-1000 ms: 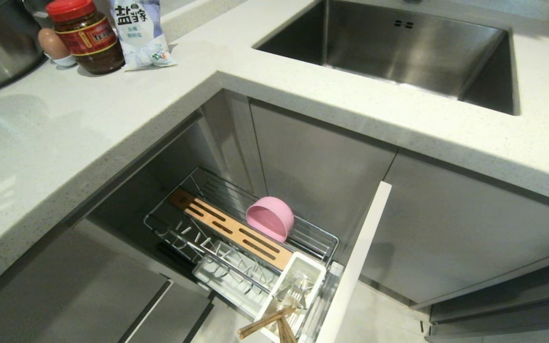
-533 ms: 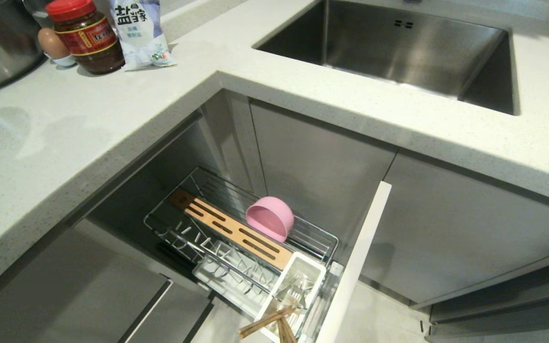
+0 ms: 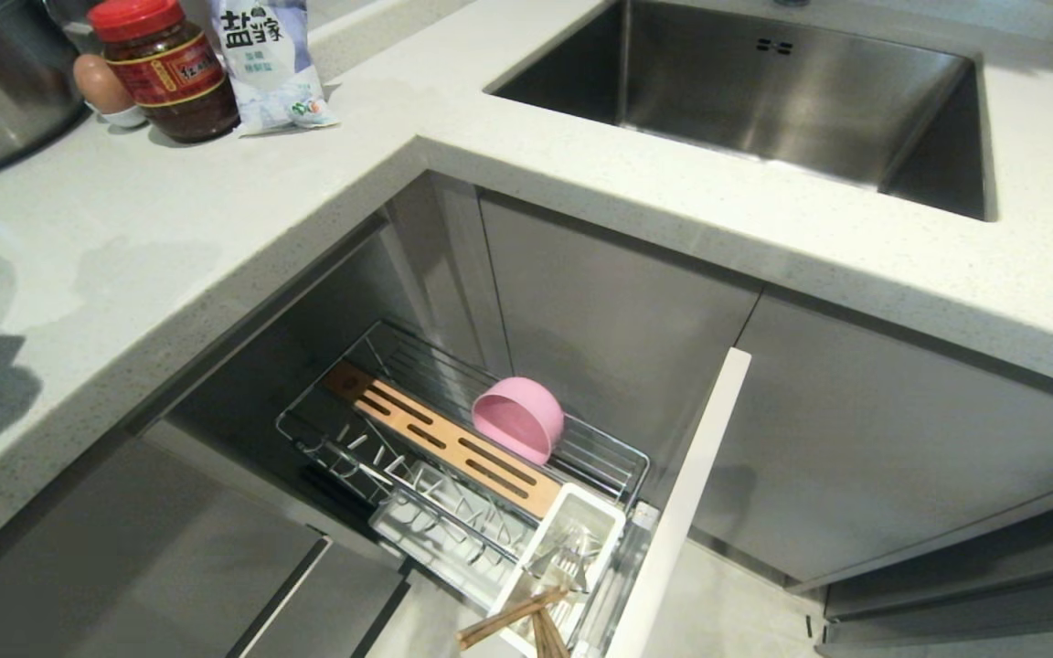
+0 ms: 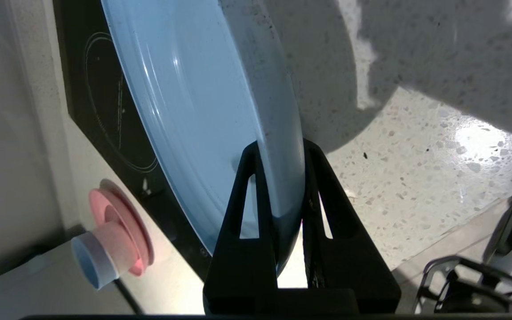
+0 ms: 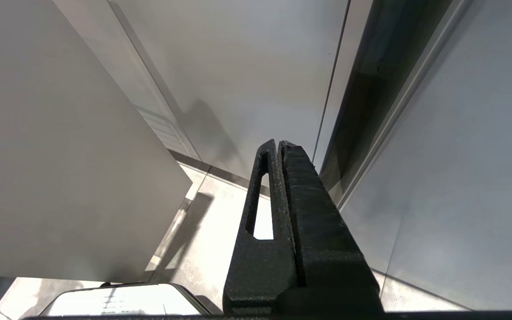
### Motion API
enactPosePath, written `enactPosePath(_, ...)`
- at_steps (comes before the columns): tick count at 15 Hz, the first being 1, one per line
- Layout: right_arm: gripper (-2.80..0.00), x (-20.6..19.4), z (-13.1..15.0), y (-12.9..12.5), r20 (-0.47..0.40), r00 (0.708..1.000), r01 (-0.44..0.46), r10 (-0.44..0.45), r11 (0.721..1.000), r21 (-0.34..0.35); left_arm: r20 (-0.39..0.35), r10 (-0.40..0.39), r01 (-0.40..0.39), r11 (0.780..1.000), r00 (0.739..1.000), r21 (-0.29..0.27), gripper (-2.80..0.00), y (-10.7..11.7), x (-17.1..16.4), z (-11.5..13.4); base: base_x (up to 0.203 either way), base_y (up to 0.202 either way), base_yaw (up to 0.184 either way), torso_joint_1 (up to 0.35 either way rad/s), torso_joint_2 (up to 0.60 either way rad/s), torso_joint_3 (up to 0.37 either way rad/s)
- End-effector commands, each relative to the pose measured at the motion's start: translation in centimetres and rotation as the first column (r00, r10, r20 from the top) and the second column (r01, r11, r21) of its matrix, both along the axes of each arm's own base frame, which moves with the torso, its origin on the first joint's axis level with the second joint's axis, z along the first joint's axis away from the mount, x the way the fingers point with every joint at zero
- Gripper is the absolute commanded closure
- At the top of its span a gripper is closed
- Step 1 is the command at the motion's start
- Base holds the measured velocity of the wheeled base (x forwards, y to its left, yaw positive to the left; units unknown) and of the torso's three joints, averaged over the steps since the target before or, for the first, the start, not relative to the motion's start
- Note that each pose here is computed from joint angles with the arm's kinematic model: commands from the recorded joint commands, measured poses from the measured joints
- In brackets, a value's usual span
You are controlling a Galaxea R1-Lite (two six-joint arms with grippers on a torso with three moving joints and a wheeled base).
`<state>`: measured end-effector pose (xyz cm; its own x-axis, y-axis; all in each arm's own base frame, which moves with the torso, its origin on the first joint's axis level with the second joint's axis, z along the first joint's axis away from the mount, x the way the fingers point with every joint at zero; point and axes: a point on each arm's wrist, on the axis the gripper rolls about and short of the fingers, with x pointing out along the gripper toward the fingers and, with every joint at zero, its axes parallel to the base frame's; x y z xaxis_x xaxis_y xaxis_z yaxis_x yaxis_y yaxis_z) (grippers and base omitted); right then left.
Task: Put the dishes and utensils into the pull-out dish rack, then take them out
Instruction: Take the plate out of the cupboard
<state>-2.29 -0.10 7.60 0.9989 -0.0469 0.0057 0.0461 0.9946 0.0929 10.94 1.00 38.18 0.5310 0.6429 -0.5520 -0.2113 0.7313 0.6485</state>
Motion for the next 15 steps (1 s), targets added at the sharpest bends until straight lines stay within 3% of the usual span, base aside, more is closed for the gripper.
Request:
enactPosePath(1, 0.00, 0.0, 0.0, 0.0, 0.005, 1.000, 0.001, -0.001, 1.000, 0.001, -0.061, -0.014, 0.015, 1.000, 0.998, 0.016, 0.00, -0.4, 1.8, -0.6, 0.000, 0.000, 0.000, 0.000, 0.00, 0.000)
enactPosePath(9, 0.00, 0.0, 0.0, 0.0, 0.005, 1.000, -0.001, 0.001, 1.000, 0.001, -0.133, -0.005, 0.011, 0.999, 0.991, 0.043, 0.00, -1.0, 6.6, -2.2, 0.000, 0.000, 0.000, 0.000, 0.00, 0.000)
enactPosePath(15, 0.00, 0.0, 0.0, 0.0, 0.005, 1.000, -0.001, 0.001, 1.000, 0.001, -0.073, 0.003, 0.000, 0.999, 0.997, 0.038, 0.00, -1.1, 10.1, -2.7, 0.000, 0.000, 0.000, 0.004, 0.00, 0.000)
